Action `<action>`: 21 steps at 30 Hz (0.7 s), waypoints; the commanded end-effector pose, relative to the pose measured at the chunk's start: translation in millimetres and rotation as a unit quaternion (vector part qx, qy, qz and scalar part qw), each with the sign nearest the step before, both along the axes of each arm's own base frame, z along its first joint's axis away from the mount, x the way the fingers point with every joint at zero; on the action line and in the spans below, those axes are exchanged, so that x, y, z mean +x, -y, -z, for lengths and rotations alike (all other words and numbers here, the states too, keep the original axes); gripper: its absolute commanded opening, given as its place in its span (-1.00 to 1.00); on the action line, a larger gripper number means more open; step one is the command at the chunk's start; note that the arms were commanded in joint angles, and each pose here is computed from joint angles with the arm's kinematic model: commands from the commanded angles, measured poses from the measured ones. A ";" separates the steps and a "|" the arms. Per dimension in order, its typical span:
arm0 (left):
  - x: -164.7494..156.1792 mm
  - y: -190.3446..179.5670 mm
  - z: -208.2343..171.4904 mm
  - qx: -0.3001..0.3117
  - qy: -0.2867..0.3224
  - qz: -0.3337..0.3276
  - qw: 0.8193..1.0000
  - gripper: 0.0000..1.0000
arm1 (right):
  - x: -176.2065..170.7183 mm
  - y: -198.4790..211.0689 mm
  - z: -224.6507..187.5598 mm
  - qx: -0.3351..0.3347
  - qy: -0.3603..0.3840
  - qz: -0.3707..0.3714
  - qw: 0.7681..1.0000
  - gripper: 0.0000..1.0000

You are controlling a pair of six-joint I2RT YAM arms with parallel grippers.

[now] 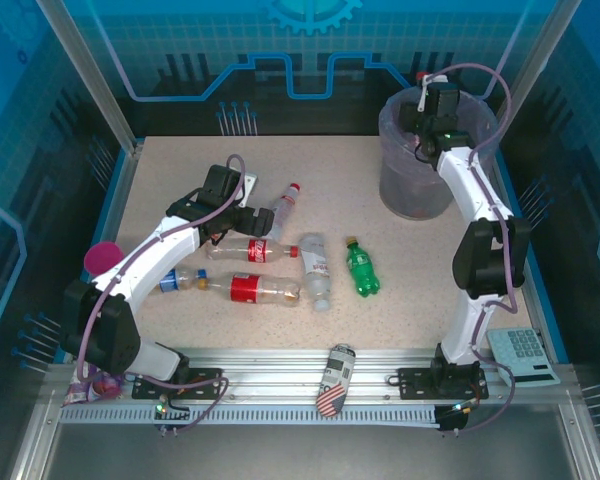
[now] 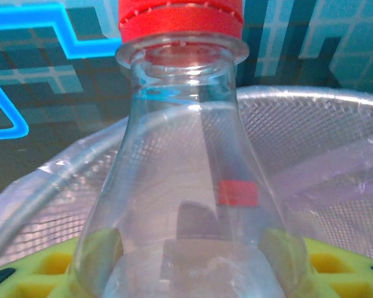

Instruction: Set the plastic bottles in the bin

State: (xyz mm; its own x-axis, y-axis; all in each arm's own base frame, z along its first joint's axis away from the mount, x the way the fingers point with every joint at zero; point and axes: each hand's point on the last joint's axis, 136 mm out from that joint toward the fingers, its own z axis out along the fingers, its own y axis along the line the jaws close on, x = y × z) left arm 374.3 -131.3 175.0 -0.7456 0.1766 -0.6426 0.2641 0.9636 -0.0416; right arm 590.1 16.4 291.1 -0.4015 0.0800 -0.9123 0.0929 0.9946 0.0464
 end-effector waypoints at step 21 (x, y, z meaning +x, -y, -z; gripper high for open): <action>-2.9 0.4 -13.1 0.008 0.011 0.010 1.000 0.98 | -16.9 0.0 -2.3 0.056 -0.053 -0.021 0.997 0.84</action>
